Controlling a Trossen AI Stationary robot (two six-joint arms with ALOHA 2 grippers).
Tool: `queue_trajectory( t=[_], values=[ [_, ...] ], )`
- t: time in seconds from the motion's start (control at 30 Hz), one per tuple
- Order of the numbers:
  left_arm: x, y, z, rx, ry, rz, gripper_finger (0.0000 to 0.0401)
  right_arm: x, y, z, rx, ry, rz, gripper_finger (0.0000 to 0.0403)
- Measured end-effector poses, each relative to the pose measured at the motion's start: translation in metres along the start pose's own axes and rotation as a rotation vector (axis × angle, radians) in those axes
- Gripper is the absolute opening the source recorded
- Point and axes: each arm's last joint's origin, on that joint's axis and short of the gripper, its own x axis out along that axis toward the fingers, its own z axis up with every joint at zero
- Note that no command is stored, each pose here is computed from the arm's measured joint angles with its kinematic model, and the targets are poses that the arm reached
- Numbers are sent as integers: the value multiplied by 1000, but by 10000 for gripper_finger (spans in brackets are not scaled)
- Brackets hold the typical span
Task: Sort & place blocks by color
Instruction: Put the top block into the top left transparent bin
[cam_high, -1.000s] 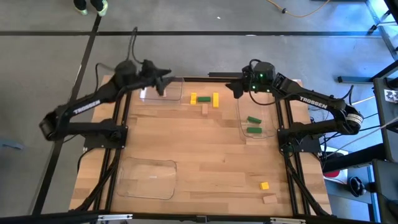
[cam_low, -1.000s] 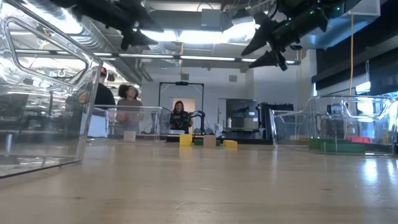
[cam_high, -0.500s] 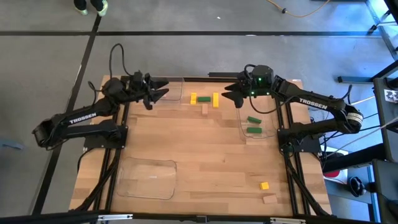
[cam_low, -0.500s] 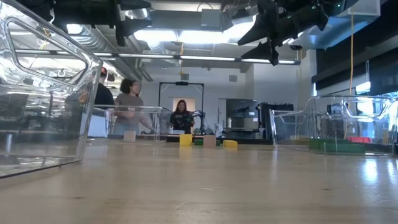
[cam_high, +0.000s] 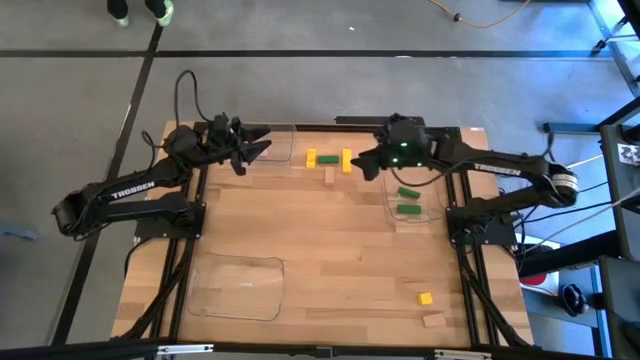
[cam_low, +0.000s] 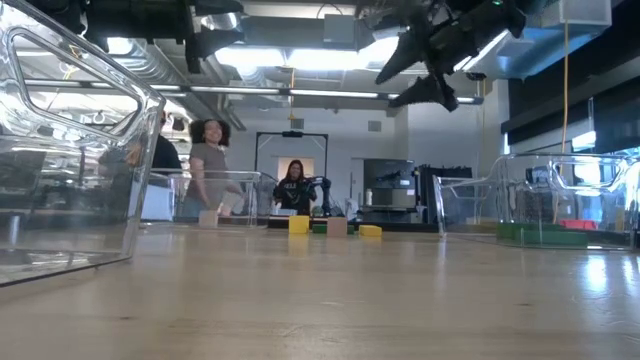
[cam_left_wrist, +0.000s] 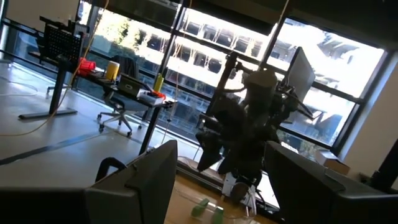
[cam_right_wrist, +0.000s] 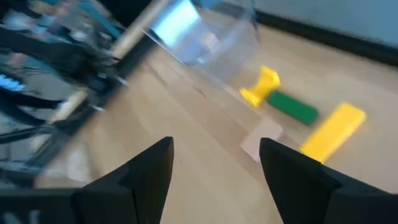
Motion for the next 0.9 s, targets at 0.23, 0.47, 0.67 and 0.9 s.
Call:
queue_trajectory(
  t=[0.23,0.47,0.67,0.9],
  values=[
    [0,-1,2,0,-17,-6,232,51,23,7,-38,215,-234,241],
    [0,0,3,3,-43,18,232,113,27,0,92,249,-337,241],
    [0,-1,6,11,-79,19,232,155,20,-30,155,313,-425,241],
    [0,-2,7,14,-91,13,232,183,13,-57,213,212,-580,241]
  ],
)
